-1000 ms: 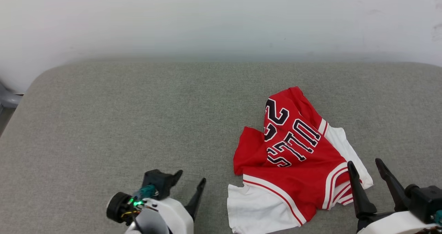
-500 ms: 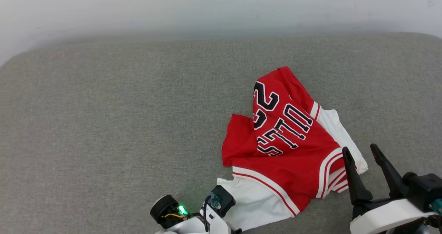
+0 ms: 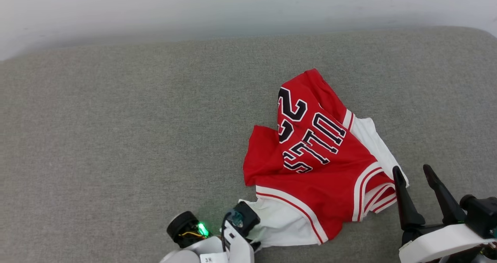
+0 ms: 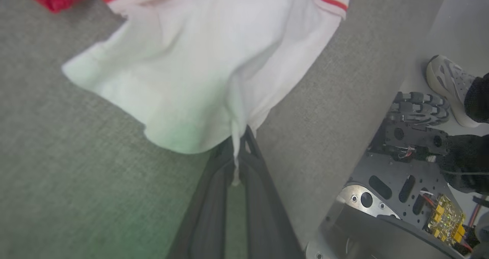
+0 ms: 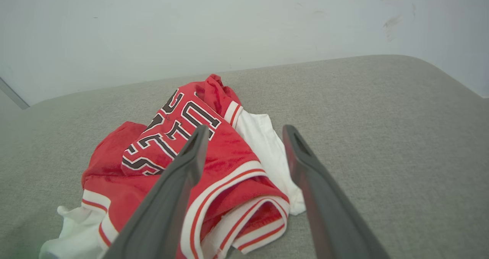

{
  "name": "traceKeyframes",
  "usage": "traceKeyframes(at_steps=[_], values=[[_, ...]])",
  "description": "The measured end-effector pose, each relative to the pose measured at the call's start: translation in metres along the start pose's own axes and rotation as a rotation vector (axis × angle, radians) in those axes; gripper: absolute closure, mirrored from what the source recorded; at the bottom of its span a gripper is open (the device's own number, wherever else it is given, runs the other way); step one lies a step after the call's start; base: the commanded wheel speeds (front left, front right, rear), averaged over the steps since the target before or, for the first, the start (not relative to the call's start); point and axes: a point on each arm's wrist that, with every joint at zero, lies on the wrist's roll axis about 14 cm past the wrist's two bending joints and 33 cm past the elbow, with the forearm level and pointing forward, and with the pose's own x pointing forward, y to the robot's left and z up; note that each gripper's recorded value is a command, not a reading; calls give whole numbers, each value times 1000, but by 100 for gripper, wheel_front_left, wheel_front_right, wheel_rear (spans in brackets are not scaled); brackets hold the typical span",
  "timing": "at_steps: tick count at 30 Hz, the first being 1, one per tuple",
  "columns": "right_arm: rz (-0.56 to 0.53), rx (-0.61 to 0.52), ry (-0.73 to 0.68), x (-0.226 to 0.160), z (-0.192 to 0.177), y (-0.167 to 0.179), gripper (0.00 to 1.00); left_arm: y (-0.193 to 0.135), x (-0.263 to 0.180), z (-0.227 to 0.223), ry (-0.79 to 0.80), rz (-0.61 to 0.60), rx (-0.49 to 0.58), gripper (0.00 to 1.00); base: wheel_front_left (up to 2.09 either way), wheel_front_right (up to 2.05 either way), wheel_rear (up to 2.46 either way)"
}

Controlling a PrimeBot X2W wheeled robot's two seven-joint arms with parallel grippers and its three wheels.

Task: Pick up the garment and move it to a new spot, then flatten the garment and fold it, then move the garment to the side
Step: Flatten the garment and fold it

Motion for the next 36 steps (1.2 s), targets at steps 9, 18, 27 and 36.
traceKeyframes(at_steps=[9, 18, 27, 36], values=[[-12, 10, -8, 2, 6, -6, 0, 76, -52, 0, -149, 293, -139, 100, 0, 0, 0], [-10, 4, 12, 5, 5, -6, 0, 134, -110, -45, -145, 540, -312, 100, 0, 0, 0], [-40, -2, 31, 0, 2, -17, 0, 127, -105, -83, -136, 552, -519, 89, 0, 0, 0], [-41, -31, 38, -8, 7, -17, 0, 138, -126, -67, -329, 669, -529, 0, 0, 0, 0]])
